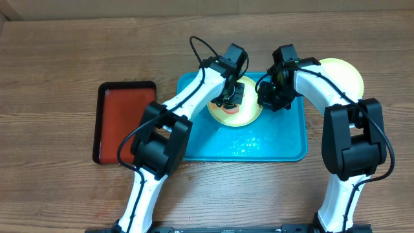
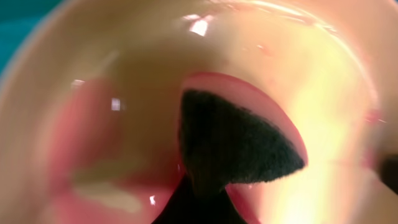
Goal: Clean dirty plates on tray and stack at the side
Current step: 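Hold the plate with the right gripper and scrub it with the sponge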
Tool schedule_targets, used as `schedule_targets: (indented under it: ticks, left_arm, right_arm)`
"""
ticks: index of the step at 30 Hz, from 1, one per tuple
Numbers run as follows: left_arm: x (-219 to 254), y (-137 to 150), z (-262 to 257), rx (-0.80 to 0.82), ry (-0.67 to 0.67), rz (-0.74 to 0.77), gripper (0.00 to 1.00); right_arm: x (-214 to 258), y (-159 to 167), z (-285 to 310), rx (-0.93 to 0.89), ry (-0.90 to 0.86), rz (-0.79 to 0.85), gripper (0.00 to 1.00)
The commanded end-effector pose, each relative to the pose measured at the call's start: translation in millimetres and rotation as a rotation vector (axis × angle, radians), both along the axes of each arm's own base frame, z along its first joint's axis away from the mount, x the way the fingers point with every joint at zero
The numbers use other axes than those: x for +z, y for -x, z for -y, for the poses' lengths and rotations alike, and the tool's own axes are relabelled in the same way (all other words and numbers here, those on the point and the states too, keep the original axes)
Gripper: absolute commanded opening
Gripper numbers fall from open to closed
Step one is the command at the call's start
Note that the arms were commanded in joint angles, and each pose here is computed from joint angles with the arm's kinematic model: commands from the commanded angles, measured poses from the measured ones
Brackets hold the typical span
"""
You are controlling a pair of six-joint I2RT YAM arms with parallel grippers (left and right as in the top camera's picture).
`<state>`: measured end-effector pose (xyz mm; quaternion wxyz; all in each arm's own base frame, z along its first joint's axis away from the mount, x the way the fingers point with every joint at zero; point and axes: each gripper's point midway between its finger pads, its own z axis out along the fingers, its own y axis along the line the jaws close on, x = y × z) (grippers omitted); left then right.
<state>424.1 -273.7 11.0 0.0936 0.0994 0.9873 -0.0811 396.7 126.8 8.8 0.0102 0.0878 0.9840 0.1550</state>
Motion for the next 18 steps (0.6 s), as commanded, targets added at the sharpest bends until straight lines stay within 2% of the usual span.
schedule_targets:
  ticks: [1, 4, 9, 14, 18]
  left_arm:
    - [-2.4, -28.7, -63.6, 0.074, -0.335, 0.166, 0.04]
    - [16.6, -42.4, -69.5, 0.099, -0.366, 0.221, 0.04]
    - [61.8, -63.8, -59.5, 0.174, -0.291, 0.290, 0.04]
    - [106.1, -64.9, -42.7, 0.172, -0.156, 0.258, 0.04]
    - [131.0, -62.5, -68.7, 0.272, -0.147, 0.215, 0.04]
  right_arm:
    - [-14.1, 7.5, 9.8, -0.006, 0.043, -0.034, 0.04]
    - [-14.1, 7.5, 9.8, -0.006, 0.043, -0.034, 0.04]
    - [-14.1, 7.5, 9.8, -0.006, 0.043, -0.034, 0.04]
    - [-14.1, 7.7, 10.0, -0.003, 0.044, -0.034, 0.04]
    - [-14.5, 7.4, 11.4, -0.003, 0.052, -0.032, 0.04]
